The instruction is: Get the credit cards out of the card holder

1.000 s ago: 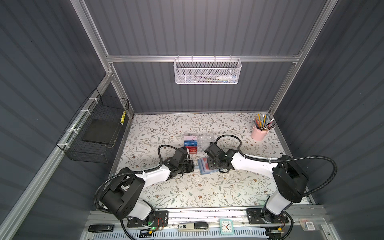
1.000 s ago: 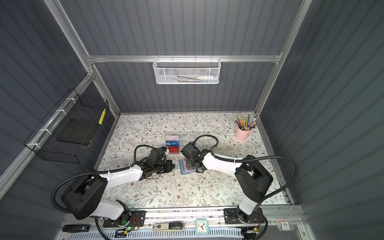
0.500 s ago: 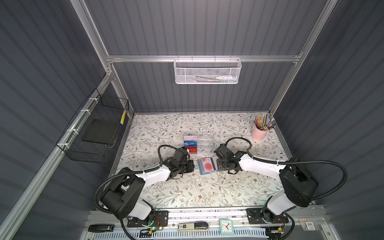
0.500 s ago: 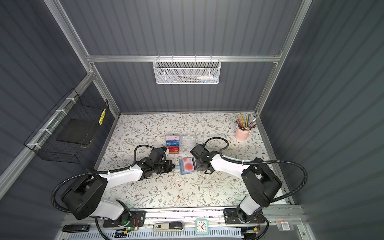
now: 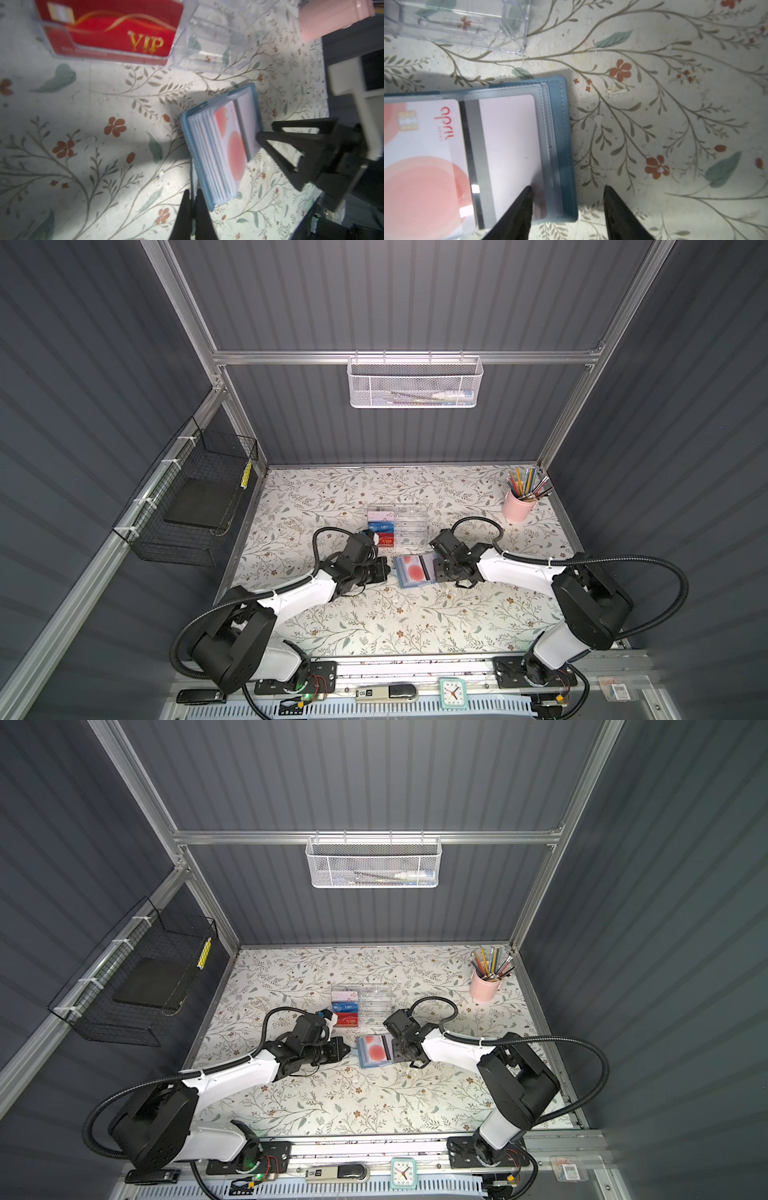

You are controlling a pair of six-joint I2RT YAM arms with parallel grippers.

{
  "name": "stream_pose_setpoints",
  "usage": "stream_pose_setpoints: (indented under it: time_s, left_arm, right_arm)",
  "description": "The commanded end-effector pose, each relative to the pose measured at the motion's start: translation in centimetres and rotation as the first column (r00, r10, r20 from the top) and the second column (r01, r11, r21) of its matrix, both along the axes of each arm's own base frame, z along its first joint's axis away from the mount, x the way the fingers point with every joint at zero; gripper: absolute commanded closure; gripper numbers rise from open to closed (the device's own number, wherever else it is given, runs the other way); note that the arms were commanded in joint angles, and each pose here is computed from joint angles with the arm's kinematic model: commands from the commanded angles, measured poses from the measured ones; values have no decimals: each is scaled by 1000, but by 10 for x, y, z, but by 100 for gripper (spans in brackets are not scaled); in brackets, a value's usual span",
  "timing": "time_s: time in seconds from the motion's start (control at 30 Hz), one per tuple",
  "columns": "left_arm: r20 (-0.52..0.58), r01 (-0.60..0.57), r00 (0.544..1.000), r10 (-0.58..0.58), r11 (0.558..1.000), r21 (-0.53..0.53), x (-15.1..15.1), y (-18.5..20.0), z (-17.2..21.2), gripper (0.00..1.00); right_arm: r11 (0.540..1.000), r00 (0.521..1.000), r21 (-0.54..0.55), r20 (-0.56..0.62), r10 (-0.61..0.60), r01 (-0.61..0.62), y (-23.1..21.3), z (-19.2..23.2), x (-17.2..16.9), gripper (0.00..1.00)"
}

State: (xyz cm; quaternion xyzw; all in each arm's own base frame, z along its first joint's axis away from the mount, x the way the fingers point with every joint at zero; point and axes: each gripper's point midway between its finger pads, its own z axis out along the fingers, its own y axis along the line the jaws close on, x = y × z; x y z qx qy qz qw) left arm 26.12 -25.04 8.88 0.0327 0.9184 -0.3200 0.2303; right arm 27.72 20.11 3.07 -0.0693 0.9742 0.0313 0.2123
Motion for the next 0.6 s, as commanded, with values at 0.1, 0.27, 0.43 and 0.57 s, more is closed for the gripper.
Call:
stream_pose_setpoints:
  time_s: [0.1, 0.27, 0.43, 0.57]
  left_arm:
    - [81, 44, 996, -34, 992, -118, 7, -16, 61, 100]
    - [72, 47, 997, -38, 991, -129, 9, -20, 62, 100]
    - [52, 39, 998, -33, 993, -113, 6, -17, 51, 100]
    - [41, 27, 999, -24, 996, -89, 4, -12, 40, 100]
  right_arm:
    - [1000, 1000, 0, -8, 8, -8, -2, -2, -2, 44]
    - [999, 1000, 36, -13, 17, -16, 7, -2, -1, 44]
    - [998, 1000, 62, -7, 28, -28, 12, 3, 0, 44]
    - [994, 999, 103, 16, 36, -37, 20, 19, 4, 44]
